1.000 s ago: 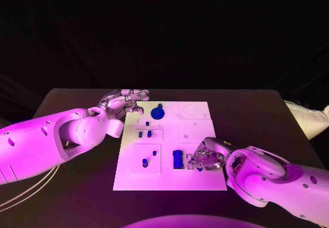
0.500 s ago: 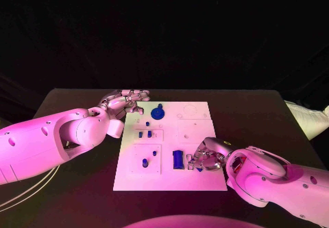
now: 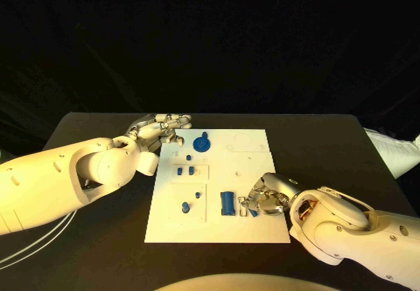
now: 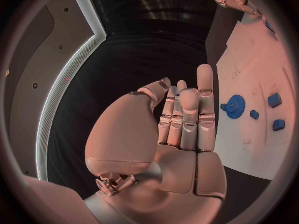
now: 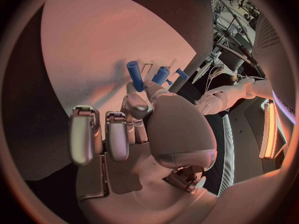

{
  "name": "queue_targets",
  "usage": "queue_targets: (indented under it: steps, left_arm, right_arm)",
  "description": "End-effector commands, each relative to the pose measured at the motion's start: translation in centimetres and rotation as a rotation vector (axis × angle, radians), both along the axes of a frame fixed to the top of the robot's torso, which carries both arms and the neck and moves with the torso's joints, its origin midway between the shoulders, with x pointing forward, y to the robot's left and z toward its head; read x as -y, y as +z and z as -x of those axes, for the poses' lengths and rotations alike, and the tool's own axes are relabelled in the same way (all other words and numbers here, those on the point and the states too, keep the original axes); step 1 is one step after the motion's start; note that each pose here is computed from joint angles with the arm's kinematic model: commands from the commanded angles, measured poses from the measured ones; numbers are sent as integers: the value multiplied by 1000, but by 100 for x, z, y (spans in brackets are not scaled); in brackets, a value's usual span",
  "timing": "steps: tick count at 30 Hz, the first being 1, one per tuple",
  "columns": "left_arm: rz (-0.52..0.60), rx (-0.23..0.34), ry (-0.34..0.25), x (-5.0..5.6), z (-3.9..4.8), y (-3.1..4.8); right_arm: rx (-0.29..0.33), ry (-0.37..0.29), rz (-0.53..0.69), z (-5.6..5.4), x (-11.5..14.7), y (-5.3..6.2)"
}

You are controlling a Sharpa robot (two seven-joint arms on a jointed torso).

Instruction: Assemble the parts on the task board

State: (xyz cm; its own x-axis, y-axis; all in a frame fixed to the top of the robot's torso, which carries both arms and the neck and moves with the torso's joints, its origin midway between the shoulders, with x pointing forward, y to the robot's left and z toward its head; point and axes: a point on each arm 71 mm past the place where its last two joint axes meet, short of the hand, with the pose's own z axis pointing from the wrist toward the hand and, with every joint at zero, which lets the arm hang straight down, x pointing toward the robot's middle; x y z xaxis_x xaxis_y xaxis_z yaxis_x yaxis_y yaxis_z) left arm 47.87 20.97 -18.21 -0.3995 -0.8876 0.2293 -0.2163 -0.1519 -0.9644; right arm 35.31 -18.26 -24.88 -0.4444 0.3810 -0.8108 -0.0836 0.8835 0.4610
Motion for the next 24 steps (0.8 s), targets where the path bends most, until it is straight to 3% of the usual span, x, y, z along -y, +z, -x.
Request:
queue_targets:
  steps: [1, 6, 16, 24]
  left_arm:
    - [10, 4, -22, 27, 7, 9]
    - [9, 1, -24, 28, 7, 7]
    - [10, -3, -32, 43, 11, 4]
    - [9, -7, -37, 51, 15, 4]
  right_arm:
    - [-4, -28, -33, 5, 11, 10]
    - [-27, -38, -42, 8, 25, 3]
    - [-133, -88, -75, -37, 64, -54]
    - [-155, -82, -65, -79, 37, -78]
